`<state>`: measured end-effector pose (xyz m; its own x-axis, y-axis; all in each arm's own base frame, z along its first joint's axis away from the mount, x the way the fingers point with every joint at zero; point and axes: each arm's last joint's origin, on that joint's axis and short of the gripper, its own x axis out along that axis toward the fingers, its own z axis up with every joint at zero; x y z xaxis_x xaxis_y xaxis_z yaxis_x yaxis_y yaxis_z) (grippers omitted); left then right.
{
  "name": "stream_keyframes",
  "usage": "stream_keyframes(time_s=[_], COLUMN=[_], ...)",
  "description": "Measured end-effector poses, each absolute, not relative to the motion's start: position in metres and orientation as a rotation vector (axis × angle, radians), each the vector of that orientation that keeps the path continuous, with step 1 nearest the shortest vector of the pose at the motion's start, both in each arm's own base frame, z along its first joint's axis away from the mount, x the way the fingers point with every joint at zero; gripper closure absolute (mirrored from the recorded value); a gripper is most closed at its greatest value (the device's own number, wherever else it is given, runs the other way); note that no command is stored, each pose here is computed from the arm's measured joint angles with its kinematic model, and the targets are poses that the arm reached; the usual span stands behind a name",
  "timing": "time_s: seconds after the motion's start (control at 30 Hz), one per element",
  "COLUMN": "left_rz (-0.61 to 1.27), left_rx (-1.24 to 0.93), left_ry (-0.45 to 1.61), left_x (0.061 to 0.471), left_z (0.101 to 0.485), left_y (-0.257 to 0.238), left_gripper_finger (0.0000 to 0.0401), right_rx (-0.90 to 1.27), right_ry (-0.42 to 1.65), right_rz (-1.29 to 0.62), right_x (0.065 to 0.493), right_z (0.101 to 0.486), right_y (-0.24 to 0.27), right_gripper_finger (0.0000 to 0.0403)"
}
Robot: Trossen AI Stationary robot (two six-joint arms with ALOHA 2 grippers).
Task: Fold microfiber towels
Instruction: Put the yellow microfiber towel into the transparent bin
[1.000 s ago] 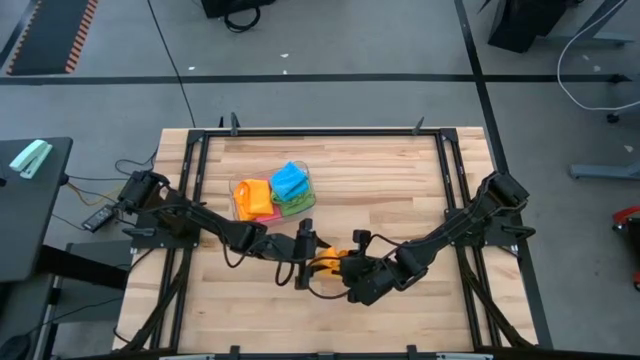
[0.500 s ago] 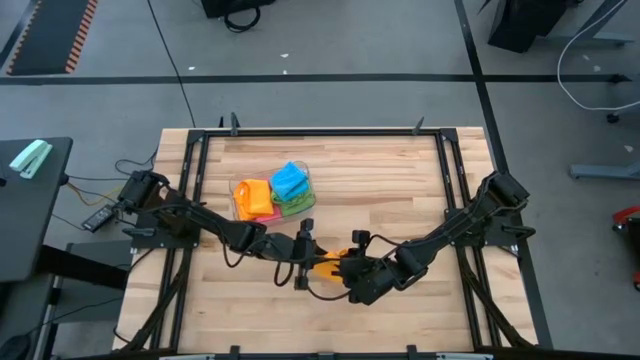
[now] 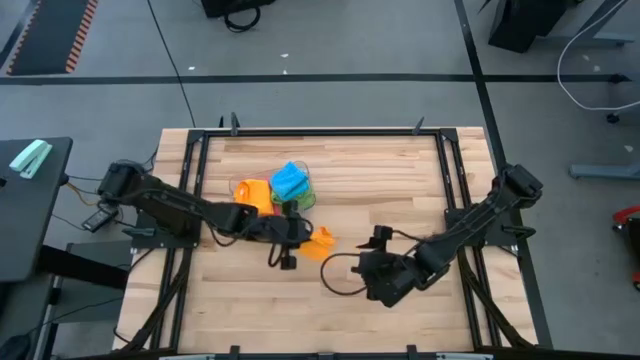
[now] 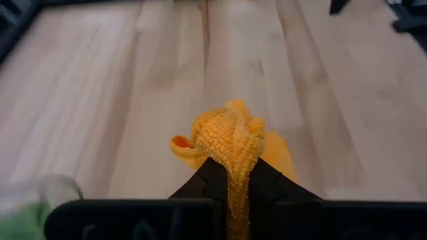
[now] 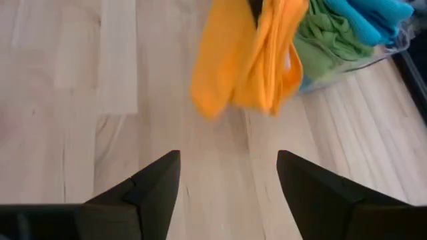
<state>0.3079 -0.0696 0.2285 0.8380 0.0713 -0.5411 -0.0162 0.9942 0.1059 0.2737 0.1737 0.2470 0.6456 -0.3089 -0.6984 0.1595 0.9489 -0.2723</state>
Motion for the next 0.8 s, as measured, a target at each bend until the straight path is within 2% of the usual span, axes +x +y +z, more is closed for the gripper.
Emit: stream_keyframes(time_s=[0.23,0.43,0.67,0.8], left_rz=[0.032,0.109,0.345,0.455], left_rx=[-0.066,-0.191,-0.036,0.095], left_ry=[0.747,0.841,0.873,0.908], left_x=[0.269,0.241,0.232,0.235], left_z=[0.252,0.271,0.313,0.311], left_y=[-0.039,-0.001,0.012,0.004], left_gripper_finger=[0.0367,0.0376,0.0370,0.0374], right_rx=[-0.264,-0.233,-0.219,-0.207], right_ry=[0.751,0.643,0.619,0.613], right_rz=[-0.320,-0.354,-0.378,-0.386], right_x=[0.258,0.250,0.247,0.249], right_z=[0.227,0.200,0.179,0.179], right_y=[0.187,0.188,0.179,0.177], right_gripper_finger=[0.0147,0.0147,0.0148,0.0148])
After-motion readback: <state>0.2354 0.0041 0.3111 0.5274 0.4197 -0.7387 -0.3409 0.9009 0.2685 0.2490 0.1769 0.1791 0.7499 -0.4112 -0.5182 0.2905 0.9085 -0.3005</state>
